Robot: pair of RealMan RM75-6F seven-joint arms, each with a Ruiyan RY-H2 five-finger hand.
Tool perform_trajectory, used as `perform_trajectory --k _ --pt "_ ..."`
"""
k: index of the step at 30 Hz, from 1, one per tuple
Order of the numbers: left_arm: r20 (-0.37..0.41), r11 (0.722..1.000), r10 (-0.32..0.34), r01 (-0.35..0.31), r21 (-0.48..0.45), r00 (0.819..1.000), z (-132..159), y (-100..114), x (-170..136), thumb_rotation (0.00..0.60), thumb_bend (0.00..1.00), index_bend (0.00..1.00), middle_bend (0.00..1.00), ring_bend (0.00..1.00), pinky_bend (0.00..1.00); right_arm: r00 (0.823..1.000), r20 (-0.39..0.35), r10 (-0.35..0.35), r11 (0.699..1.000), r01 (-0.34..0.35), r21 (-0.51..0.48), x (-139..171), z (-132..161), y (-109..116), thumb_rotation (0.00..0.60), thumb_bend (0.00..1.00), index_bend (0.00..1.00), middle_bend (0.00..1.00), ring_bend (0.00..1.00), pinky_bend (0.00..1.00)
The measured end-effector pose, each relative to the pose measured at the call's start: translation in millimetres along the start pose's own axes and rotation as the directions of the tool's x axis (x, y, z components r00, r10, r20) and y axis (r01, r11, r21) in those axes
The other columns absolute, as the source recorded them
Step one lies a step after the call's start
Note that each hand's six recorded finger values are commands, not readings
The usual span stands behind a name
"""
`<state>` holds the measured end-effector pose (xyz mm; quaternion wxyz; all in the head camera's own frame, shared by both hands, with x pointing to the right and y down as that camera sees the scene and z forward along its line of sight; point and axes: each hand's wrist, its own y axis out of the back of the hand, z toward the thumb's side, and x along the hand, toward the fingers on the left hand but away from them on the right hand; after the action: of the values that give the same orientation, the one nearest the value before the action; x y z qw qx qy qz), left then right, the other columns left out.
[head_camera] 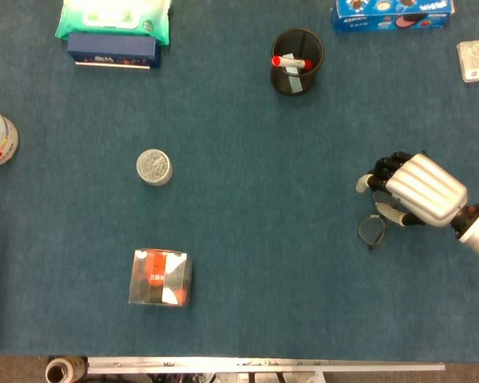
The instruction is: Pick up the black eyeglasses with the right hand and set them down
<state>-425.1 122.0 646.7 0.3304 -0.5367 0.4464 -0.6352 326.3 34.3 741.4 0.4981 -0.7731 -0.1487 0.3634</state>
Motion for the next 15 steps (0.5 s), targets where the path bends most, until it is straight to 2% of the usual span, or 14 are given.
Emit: perform_trajectory --k 15 --pt "-0.004 1.000 -0.010 0.010 -0.005 1.000 -3.6 -2.8 -1.5 0.600 0.27 0.31 0.33 0.30 0.40 1.000 0.026 0.014 0.999 -0.013 -0.035 -7.3 -9.7 -15.7 0.600 0.36 0.40 0.50 0.35 0.40"
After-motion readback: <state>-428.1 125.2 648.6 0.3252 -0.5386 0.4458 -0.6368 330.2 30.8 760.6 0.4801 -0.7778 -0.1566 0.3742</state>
